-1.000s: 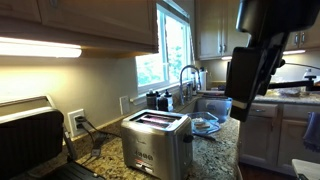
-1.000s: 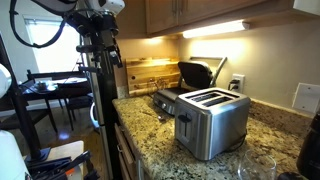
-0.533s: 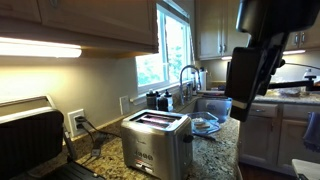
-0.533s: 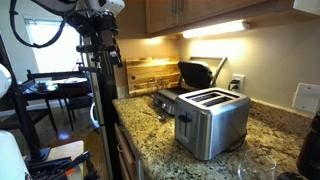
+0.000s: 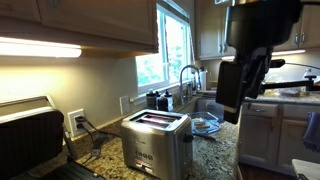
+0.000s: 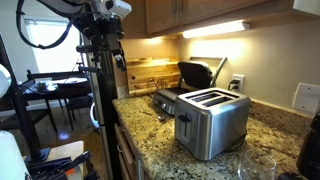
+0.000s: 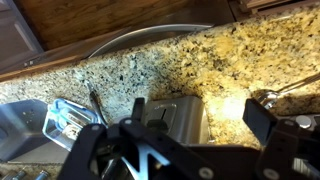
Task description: Push the toast lever down
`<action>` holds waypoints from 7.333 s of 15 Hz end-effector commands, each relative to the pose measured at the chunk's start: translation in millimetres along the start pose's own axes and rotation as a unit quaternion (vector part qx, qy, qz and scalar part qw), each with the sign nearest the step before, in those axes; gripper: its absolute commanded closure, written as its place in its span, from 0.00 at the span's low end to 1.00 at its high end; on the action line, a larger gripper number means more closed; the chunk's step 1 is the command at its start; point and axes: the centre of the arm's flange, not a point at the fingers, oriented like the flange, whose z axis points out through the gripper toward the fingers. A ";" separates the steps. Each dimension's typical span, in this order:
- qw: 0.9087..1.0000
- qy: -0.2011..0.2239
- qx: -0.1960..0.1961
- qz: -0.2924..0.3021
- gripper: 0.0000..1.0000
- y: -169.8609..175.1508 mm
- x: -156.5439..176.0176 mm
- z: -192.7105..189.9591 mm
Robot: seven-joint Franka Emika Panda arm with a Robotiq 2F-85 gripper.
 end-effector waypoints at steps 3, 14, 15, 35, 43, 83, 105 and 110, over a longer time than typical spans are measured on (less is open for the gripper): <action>1.000 0.000 -0.001 -0.007 0.00 16.4 49.4 34.1; 0.991 -0.053 0.100 -0.071 0.00 89.1 123.3 105.4; 0.990 -0.058 0.100 -0.080 0.00 91.0 125.0 110.9; 0.990 -0.073 0.105 -0.064 0.00 109.4 149.3 153.6; 0.982 -0.075 0.129 -0.117 0.40 96.5 171.9 198.6; 0.976 -0.011 0.157 -0.151 0.99 88.6 170.4 247.4; 0.985 -0.095 0.097 -0.109 0.01 112.4 176.1 124.1; 0.982 -0.091 0.111 -0.120 0.00 104.9 185.3 136.4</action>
